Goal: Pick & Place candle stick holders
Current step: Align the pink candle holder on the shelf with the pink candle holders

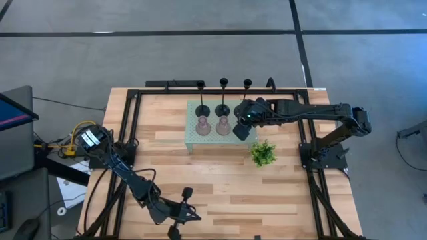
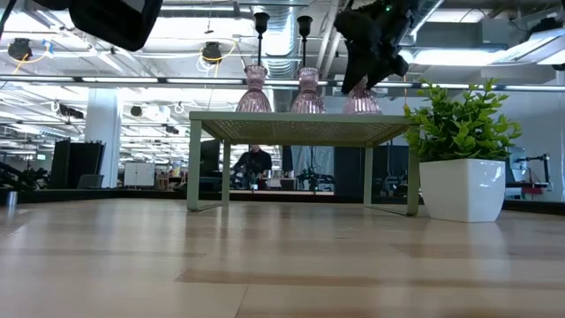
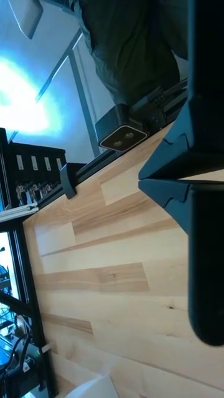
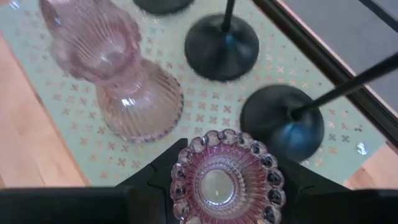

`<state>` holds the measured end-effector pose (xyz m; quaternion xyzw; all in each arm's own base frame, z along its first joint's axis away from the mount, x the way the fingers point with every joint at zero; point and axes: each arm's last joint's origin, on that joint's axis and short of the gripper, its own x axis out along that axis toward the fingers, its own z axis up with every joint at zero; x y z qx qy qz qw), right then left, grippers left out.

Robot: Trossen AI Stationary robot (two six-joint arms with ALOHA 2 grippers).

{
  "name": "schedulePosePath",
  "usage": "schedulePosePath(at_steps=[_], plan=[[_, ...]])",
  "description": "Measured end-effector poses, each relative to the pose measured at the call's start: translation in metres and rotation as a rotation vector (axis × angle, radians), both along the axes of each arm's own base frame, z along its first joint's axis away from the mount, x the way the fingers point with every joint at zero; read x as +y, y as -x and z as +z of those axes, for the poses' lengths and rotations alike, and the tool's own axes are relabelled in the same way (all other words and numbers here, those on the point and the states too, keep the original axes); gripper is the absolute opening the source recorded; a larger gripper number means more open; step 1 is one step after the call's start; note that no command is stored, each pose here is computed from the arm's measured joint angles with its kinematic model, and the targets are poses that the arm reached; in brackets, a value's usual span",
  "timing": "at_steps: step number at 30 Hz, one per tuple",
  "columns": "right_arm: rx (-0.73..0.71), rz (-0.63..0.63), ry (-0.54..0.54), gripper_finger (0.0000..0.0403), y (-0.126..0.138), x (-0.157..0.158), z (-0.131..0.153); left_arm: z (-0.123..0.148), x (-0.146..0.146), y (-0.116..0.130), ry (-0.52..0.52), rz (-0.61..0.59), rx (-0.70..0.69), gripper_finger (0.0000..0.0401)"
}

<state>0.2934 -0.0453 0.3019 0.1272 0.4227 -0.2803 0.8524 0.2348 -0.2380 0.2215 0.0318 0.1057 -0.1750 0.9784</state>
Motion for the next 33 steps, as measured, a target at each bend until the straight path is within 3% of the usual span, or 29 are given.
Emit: schedulePosePath(at_steps=[33], plan=[[0.085,0.003,-0.038,0.0157,0.0012,0.0009,-0.0087,-0.0004,0.0000,0.0000,-0.002,0.000,0.002,0.0007]])
